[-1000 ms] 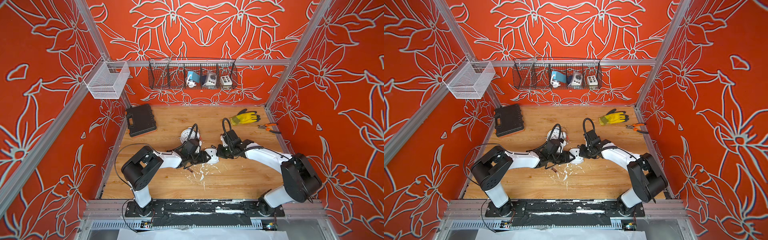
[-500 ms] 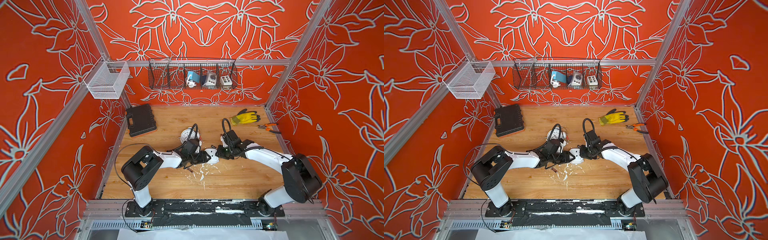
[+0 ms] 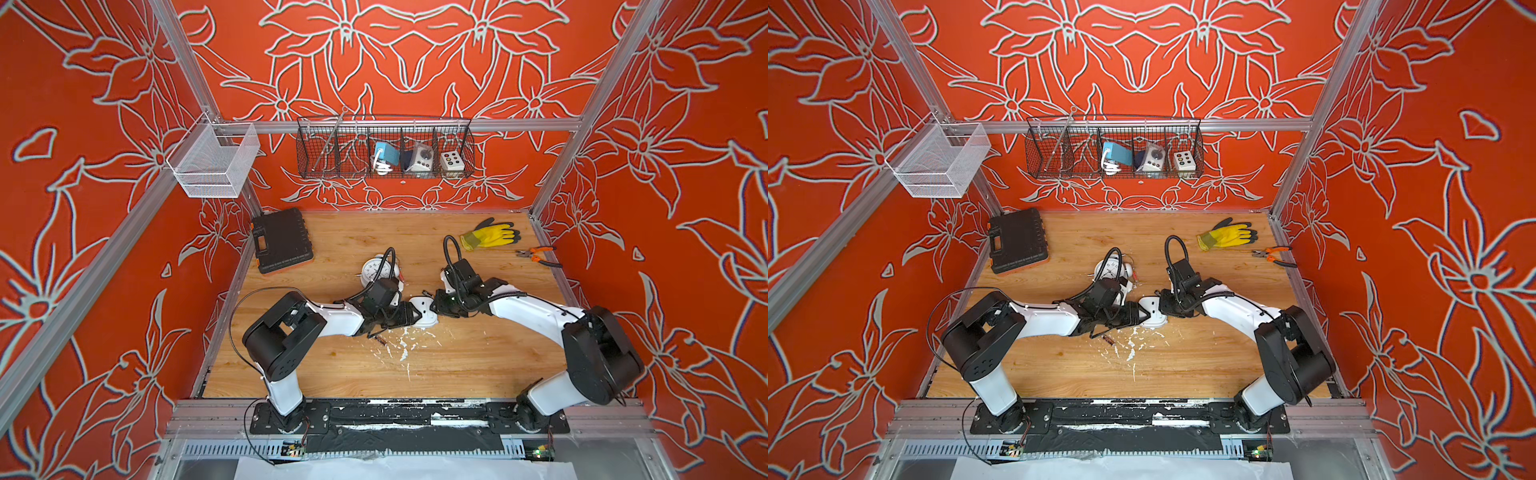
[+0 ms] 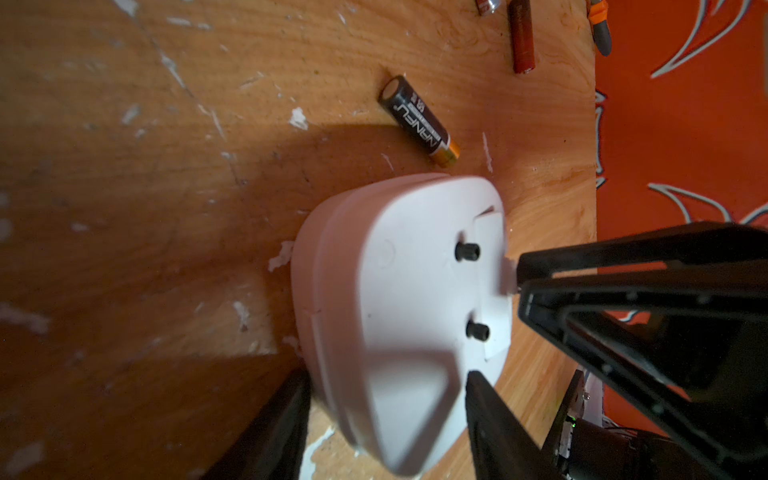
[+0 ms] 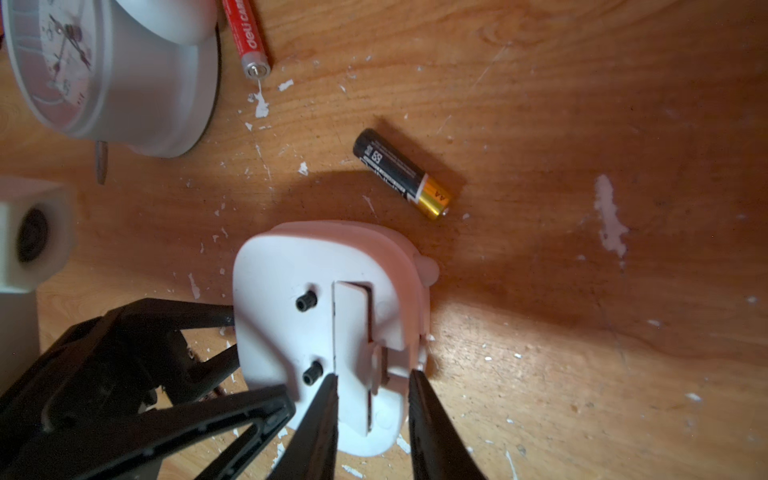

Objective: Insert the battery into the alarm
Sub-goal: Install the cover on the alarm.

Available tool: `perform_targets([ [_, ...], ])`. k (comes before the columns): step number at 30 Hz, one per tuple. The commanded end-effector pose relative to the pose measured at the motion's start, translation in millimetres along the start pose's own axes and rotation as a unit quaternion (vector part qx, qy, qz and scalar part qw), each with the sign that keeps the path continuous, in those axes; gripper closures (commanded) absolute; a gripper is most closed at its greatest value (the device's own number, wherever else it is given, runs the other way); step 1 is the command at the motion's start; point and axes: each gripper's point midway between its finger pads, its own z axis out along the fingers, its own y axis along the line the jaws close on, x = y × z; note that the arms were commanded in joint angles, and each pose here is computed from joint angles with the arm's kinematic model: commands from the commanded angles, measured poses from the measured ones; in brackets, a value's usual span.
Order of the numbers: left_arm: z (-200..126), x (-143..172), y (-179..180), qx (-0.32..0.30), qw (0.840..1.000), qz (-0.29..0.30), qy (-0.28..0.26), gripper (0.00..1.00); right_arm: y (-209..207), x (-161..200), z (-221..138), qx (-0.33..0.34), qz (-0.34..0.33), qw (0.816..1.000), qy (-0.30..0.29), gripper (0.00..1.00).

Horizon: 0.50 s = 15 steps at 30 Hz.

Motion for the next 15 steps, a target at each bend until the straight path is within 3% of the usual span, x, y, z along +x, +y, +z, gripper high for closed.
perform_targets([
  [1,1,10,21,-0.032,0.999,-0.010,0.011,0.42,3,-4,3,-0.001,-0.004,1.000,0.002,0.73],
  [7,1,11,22,-0.033,0.999,-0.012,0.012,0.42,-3,1,9,0.003,-0.002,1.000,0.011,0.81],
  [15,2,11,22,-0.032,0.999,-0.012,0.013,0.42,-11,14,21,0.005,0.007,1.000,0.030,0.84],
])
